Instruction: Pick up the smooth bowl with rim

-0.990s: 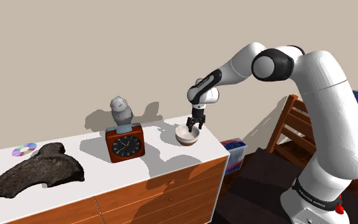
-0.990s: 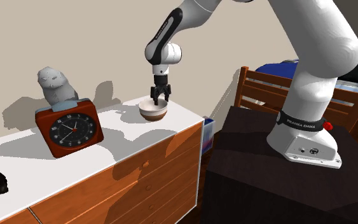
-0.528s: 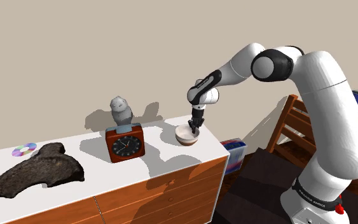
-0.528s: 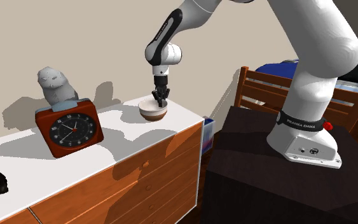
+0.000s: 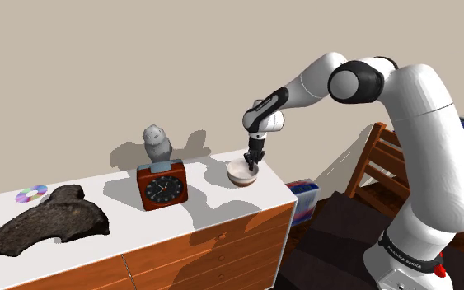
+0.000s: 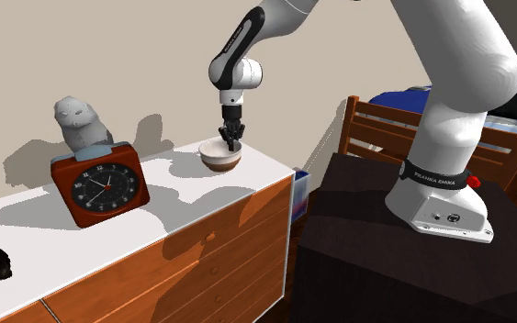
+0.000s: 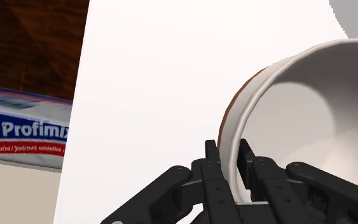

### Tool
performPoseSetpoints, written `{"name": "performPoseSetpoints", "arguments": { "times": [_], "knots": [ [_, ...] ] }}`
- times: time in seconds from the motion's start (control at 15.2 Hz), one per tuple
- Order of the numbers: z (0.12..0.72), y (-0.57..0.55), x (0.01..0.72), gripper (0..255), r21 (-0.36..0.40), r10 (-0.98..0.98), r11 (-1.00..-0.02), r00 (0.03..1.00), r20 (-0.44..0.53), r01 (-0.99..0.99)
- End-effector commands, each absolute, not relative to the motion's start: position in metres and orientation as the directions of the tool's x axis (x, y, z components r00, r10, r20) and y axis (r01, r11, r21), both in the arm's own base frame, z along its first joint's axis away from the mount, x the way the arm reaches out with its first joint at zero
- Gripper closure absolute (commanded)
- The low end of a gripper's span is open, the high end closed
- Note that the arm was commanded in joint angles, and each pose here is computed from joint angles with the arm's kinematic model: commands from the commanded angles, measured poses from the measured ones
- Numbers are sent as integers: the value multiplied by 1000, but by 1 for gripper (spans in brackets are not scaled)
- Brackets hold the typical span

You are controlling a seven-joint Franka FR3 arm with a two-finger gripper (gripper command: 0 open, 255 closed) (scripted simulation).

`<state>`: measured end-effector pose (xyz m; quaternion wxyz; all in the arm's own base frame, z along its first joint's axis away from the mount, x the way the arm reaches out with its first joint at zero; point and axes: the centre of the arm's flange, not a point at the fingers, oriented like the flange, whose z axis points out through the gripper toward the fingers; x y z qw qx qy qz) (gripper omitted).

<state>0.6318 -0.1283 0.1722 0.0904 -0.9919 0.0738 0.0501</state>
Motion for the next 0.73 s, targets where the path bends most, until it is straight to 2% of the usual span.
{"name": "performPoseSetpoints", "arguments": {
  "times": [0.0,0.66],
  "knots": [
    [184,-129,631,255,-172,-137,-973,984,-113,-155],
    [237,-129,631,255,-172,-137,-973,984,-113,-155]
  ]
}}
